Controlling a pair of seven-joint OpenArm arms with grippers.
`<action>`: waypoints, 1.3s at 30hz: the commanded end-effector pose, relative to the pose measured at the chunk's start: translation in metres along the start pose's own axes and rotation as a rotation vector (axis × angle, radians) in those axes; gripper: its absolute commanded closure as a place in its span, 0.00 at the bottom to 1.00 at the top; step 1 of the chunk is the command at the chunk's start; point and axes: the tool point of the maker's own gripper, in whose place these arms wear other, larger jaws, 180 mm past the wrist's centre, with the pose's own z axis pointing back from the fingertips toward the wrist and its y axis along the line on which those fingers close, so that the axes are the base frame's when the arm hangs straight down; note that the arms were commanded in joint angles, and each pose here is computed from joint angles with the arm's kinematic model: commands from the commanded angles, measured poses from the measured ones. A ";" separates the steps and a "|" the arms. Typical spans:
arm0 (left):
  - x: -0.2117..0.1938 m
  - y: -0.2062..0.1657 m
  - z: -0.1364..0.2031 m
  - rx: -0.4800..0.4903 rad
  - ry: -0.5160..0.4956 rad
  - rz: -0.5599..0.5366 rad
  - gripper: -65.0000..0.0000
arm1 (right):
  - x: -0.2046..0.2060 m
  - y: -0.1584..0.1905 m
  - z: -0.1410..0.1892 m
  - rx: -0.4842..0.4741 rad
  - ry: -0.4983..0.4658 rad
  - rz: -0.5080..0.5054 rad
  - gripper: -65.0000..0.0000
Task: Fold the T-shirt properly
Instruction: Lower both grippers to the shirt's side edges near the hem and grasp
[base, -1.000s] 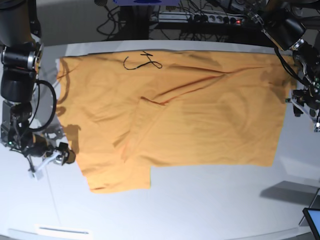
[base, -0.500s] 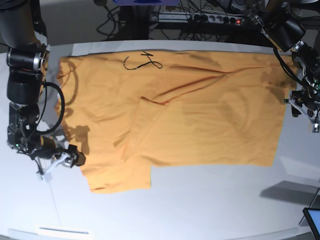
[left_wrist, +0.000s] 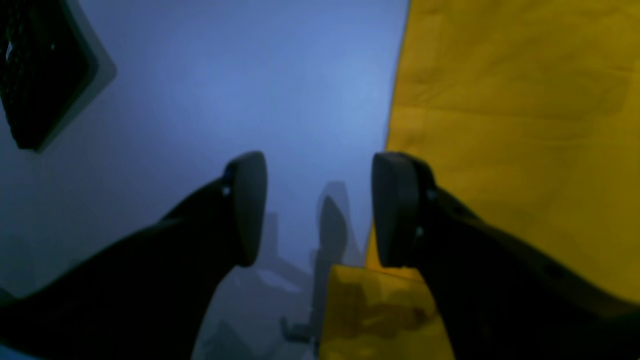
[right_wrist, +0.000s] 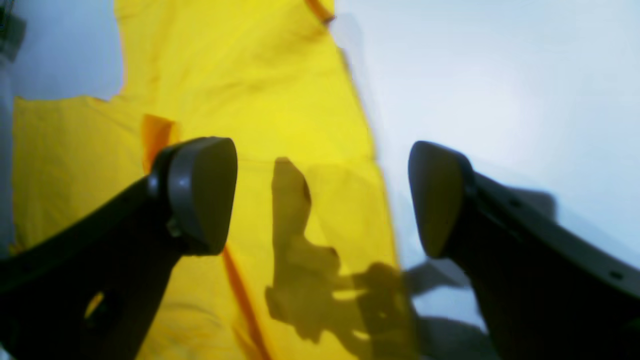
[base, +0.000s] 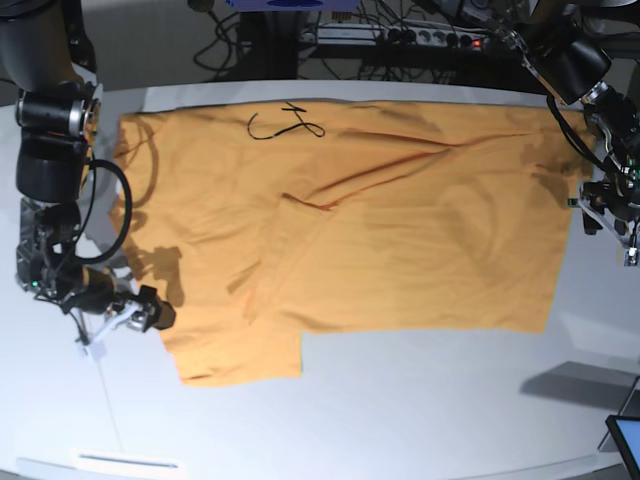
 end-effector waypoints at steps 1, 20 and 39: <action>0.016 0.013 0.006 0.029 -0.048 0.000 0.49 | -0.034 -0.009 -0.003 -0.052 0.141 0.000 0.21; 0.015 0.012 0.006 0.029 -0.046 -0.001 0.49 | -0.073 -0.005 -0.012 -0.034 0.215 -0.031 0.54; 0.024 0.016 -0.014 -0.017 -0.040 0.088 0.47 | -0.074 -0.002 -0.013 -0.030 0.217 -0.032 1.00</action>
